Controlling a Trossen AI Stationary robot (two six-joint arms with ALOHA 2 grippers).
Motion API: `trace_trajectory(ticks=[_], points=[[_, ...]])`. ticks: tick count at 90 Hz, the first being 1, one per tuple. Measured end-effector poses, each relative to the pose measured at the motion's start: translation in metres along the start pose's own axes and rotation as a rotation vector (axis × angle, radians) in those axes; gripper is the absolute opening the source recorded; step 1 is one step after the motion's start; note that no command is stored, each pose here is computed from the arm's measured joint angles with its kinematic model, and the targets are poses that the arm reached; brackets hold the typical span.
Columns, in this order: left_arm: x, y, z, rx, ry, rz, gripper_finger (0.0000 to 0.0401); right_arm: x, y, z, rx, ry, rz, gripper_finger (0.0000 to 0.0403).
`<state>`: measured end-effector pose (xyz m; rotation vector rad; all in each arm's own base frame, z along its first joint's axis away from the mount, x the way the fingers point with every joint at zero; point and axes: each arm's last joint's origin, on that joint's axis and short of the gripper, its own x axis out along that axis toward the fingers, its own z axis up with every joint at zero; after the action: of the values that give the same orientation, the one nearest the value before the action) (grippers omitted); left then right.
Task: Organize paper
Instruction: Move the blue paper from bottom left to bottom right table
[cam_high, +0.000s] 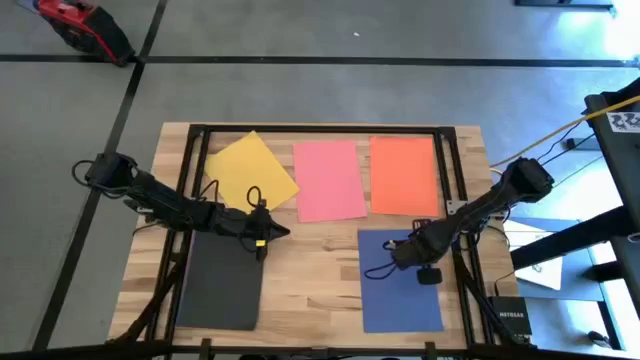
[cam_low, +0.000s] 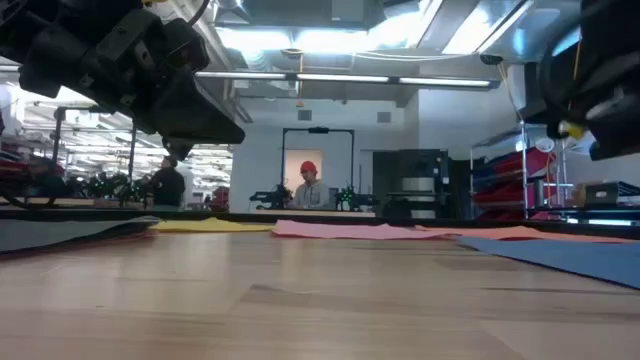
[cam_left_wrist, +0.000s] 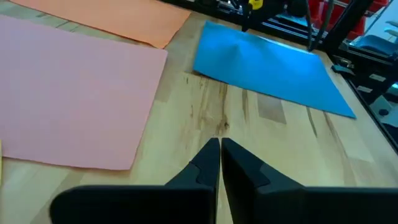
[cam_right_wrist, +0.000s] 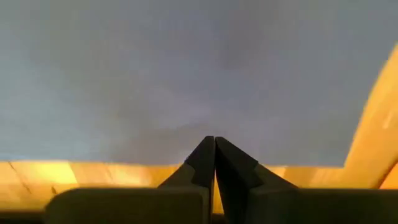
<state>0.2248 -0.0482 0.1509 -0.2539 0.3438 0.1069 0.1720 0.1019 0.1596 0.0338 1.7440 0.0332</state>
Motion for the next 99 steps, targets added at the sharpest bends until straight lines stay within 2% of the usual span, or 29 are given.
trace_trajectory(ticks=[6, 18, 32, 53, 76, 85, 99], points=[[0.001, 0.006, 0.000, -0.003, 0.008, 0.039, 0.0000, -0.004, -0.002, 0.001, 0.019, -0.053, -0.026, 0.0000], [0.004, 0.026, -0.001, -0.049, 0.032, 0.208, 0.0000, -0.008, -0.007, 0.010, 0.084, -0.180, -0.061, 0.0000], [0.005, 0.044, -0.001, -0.081, 0.066, 0.302, 0.0000, -0.012, -0.019, 0.023, 0.162, -0.292, -0.114, 0.0000], [0.002, 0.061, -0.012, -0.070, 0.249, 0.425, 0.0000, -0.018, -0.040, 0.036, 0.255, -0.372, -0.152, 0.0000], [0.006, 0.064, 0.013, 0.058, 0.478, 0.497, 0.0000, -0.042, -0.051, 0.051, 0.222, -0.455, -0.209, 0.0000], [0.003, 0.070, 0.015, 0.083, 0.551, 0.526, 0.0000, -0.049, -0.053, 0.054, 0.208, -0.476, -0.224, 0.0000], [0.004, 0.073, 0.010, 0.066, 0.625, 0.474, 0.0000, -0.052, -0.053, 0.055, 0.177, -0.487, -0.247, 0.0000]])
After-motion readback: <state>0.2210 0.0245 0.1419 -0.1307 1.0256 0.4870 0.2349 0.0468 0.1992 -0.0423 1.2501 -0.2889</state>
